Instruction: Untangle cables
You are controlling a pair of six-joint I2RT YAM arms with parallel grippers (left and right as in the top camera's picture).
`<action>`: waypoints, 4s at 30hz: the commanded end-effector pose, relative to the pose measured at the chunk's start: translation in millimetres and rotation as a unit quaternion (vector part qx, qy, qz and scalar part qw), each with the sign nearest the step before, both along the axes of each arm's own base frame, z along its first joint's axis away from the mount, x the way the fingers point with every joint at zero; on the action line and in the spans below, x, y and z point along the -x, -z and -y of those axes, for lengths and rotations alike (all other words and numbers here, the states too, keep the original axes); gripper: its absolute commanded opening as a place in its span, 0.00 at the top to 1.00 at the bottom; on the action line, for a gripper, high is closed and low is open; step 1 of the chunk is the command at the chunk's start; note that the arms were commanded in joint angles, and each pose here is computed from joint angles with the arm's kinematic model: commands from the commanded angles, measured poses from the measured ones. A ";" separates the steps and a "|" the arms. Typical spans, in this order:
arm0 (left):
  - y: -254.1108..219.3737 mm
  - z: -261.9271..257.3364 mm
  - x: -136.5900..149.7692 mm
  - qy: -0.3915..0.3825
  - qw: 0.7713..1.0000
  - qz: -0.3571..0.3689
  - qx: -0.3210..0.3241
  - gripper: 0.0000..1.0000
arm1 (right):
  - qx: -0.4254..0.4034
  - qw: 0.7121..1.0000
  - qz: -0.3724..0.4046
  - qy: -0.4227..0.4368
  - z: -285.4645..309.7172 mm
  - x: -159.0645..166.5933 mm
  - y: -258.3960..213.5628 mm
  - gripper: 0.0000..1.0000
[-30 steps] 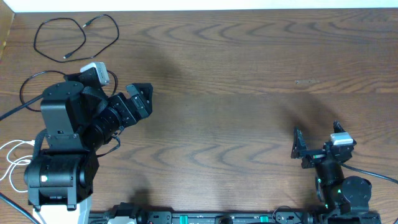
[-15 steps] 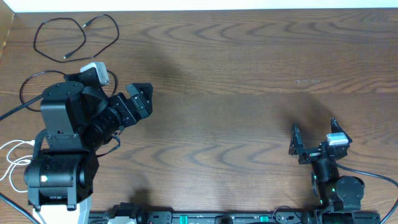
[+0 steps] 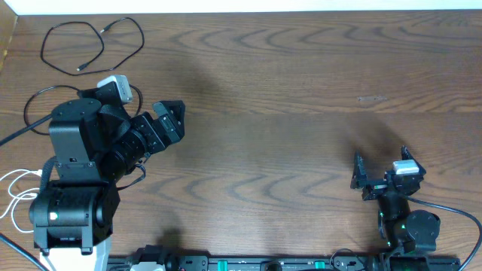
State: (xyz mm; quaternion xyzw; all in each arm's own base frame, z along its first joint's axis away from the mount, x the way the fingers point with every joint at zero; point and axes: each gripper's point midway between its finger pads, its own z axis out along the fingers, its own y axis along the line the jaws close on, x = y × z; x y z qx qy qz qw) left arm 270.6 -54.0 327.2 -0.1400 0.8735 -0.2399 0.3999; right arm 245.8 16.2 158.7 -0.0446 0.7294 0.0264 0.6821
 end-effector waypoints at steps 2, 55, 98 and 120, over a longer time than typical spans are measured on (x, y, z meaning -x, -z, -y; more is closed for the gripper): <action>-5.2 -1.3 -0.6 -0.003 1.000 0.007 -0.003 0.04 | -0.012 1.000 -0.003 0.019 7.9 -0.1 1.3 0.01; -5.3 -1.3 -0.6 -0.003 1.000 0.007 -0.003 0.04 | -0.032 0.999 -0.003 0.029 11.1 -0.3 1.0 0.01; 44.5 3.4 59.3 0.100 0.988 0.004 -0.118 0.04 | -0.032 0.999 -0.003 0.029 11.1 -0.3 1.0 0.01; 77.3 0.9 113.1 0.134 0.959 0.146 -0.202 0.02 | -0.032 0.999 -0.003 0.029 11.1 -0.3 1.0 0.01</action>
